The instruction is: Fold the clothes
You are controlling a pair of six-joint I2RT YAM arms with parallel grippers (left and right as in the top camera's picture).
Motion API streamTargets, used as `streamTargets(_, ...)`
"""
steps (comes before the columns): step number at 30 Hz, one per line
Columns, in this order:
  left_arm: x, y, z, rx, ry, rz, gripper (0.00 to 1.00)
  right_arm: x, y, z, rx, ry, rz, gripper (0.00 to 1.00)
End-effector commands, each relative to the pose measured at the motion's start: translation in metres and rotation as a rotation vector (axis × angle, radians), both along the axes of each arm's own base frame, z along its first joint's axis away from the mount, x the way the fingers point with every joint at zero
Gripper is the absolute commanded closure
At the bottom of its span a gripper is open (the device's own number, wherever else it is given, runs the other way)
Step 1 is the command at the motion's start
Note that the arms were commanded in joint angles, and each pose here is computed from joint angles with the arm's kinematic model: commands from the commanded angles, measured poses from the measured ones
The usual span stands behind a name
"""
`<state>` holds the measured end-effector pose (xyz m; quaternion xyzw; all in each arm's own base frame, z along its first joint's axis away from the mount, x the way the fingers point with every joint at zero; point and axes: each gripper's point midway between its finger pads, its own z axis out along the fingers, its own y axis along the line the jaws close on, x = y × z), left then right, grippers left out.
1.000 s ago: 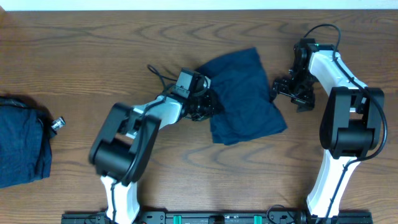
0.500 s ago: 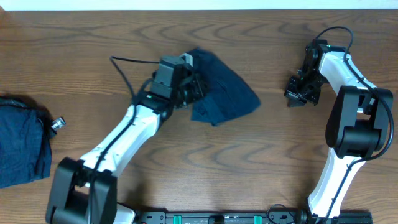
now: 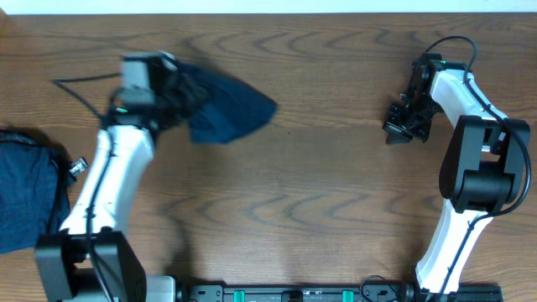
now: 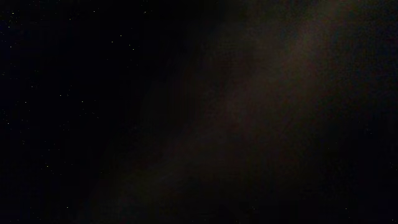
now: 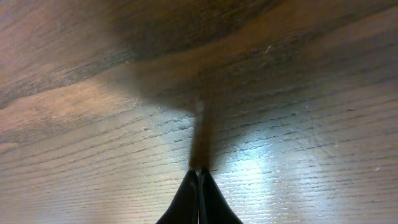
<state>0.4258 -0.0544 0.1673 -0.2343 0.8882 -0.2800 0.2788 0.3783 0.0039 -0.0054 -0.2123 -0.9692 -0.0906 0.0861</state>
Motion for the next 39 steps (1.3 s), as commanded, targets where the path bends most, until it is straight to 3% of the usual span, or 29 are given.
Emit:
streamTargets(1,0.015,0.043,0.068,0.099,-0.165,-0.008,0.94,-0.022,0.005,-0.034,-0.001,0.107,0.025,0.99)
streamTargets(5,0.009,0.106,0.106,0.182,-0.192,0.078,0.94,-0.022,0.008,-0.034,0.0,0.107,0.034,0.99)
streamTargets(11,-0.01,0.182,0.124,0.21,-0.207,0.209,0.94,-0.023,0.017,-0.034,-0.002,0.109,0.058,0.99)
streamTargets(22,-0.05,0.31,0.104,0.232,-0.167,0.484,0.94,-0.03,0.043,-0.031,0.023,0.131,0.101,0.99)
streamTargets(34,-0.1,0.404,0.07,0.218,-0.102,0.694,0.94,-0.036,0.063,-0.03,0.03,0.147,0.143,0.99)
streamTargets(39,-0.104,0.421,0.078,0.222,-0.123,0.717,0.94,-0.035,0.071,-0.03,0.032,0.143,0.135,0.99)
